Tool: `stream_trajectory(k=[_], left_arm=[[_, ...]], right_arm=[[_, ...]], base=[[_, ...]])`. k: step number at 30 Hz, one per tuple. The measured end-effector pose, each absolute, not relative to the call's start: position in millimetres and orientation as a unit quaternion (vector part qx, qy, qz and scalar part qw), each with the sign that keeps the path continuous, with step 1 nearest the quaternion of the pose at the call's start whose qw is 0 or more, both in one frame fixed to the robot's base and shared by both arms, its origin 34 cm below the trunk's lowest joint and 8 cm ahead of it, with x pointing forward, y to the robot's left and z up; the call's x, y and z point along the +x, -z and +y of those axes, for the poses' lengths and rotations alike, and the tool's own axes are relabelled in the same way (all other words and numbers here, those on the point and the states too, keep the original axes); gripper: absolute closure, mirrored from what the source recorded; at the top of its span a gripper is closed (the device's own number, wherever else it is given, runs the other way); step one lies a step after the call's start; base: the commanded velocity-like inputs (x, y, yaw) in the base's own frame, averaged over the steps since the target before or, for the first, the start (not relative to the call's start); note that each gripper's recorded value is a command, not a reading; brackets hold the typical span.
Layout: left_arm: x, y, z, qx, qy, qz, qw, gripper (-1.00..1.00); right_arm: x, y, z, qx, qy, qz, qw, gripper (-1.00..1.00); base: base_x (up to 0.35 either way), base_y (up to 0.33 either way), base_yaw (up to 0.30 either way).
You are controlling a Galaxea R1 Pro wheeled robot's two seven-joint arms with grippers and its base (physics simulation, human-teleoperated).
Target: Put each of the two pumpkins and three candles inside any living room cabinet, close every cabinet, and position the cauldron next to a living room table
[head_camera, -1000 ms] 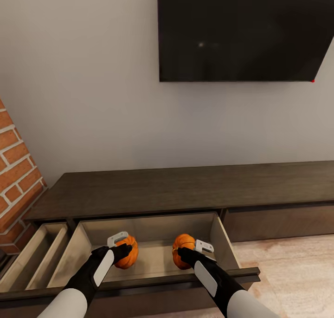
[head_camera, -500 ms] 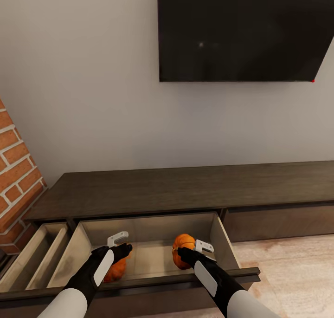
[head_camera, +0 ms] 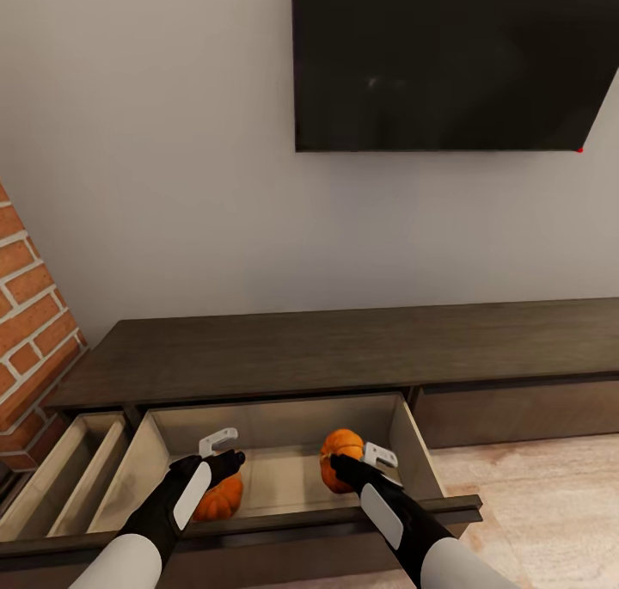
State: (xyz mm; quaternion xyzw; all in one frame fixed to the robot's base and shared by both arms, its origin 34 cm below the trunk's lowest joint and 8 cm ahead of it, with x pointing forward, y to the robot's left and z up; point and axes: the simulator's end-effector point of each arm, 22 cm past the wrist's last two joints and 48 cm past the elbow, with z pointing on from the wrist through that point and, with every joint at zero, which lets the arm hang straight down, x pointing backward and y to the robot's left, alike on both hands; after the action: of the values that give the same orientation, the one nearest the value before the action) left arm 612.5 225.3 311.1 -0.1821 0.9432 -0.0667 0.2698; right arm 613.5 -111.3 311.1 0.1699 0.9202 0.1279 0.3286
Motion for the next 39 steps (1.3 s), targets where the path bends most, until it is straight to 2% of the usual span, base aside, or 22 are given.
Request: stream_trajectory(k=[21, 22, 39], left_arm=[[612.5, -311.3, 224.2, -0.181, 0.067, 0.943, 0.270, -1.00], [612.5, -311.3, 224.3, -0.181, 0.067, 0.943, 0.270, -1.00], [614.0, -313.0, 224.1, -0.181, 0.068, 0.942, 0.272, -1.00]], right_arm=[[610.7, -308.7, -108.8, 0.170, -0.134, 0.922, 0.322, 1.00], [610.7, -308.6, -108.9, 0.170, -0.134, 0.922, 0.322, -1.00], [611.3, -307.0, -139.1, 0.200, -0.070, 0.919, 0.331, -1.00]], base=[[0.000, 0.000, 0.000], [0.000, 0.000, 0.000], [0.000, 0.000, 0.000]])
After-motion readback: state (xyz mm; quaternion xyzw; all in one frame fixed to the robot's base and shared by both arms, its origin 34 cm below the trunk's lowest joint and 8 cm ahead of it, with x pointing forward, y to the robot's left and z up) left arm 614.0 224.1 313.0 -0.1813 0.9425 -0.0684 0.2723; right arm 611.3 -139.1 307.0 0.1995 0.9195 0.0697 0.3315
